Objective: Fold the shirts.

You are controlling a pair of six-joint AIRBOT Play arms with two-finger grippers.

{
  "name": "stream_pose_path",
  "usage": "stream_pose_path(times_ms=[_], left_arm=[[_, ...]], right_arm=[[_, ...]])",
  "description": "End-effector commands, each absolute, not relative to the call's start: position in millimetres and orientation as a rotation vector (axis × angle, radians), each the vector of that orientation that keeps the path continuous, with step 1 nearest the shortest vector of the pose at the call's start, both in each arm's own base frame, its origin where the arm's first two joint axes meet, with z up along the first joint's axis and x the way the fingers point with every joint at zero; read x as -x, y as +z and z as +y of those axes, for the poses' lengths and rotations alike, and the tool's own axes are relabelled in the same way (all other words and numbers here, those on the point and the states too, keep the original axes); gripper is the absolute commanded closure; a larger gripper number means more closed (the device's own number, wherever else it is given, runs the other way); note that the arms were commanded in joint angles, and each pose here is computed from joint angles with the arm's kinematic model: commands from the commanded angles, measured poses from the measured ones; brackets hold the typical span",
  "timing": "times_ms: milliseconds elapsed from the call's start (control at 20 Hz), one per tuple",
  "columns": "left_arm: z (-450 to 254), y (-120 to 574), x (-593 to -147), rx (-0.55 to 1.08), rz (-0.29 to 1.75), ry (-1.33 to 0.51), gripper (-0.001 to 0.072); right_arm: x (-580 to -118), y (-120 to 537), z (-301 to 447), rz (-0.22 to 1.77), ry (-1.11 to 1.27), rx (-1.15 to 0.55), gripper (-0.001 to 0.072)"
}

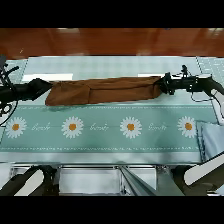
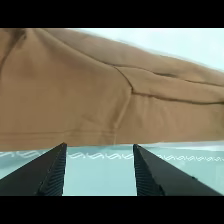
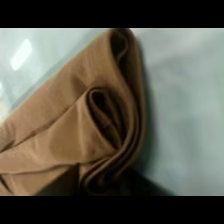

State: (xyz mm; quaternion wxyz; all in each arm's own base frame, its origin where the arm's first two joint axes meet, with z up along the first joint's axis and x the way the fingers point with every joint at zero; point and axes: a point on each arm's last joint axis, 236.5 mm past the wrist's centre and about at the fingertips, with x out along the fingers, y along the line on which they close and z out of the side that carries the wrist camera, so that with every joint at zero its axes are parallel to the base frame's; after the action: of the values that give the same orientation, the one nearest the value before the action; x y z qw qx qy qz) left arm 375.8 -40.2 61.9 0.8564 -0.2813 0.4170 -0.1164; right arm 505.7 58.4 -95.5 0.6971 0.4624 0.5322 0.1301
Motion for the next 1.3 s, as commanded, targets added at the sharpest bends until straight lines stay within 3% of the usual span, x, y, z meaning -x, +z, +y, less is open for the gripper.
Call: stream_pose_path(times_ms=[0,250,300,400,500,550,750,1050,1250], left_arm=[[-51,64,-378,0.572,0.865,-0.265,0.0203],[-53,64,-378,0.571,0.867,-0.269,0.0207],[-54,64,-377,0.572,0.870,-0.272,0.0244],[-57,66,-377,0.588,0.870,-0.282,0.0471],[-64,71,-381,0.603,0.849,-0.296,0.0577],[-71,71,-382,0.589,0.844,-0.309,0.0681],[-144,55,-383,0.516,0.918,-0.455,0.0681],[-318,18,-389,0.384,1.107,-0.739,0.0682],[-420,-28,-341,0.256,1.356,-0.887,0.0682]], right_arm=[[-530,-85,81,1.135,0.316,-1.014,0.0686],[-513,-50,73,1.153,0.369,-0.858,0.0686],[-504,-38,66,1.166,0.364,-0.786,0.0686],[-486,-7,49,1.161,0.326,-0.641,0.0685],[-467,24,37,1.118,0.301,-0.549,0.0685],[-455,39,34,1.091,0.294,-0.536,0.0686],[-405,90,42,0.991,0.306,-0.487,0.0686],[-327,161,65,0.852,0.334,-0.453,0.0685],[-288,192,78,0.792,0.362,-0.428,0.0685]])
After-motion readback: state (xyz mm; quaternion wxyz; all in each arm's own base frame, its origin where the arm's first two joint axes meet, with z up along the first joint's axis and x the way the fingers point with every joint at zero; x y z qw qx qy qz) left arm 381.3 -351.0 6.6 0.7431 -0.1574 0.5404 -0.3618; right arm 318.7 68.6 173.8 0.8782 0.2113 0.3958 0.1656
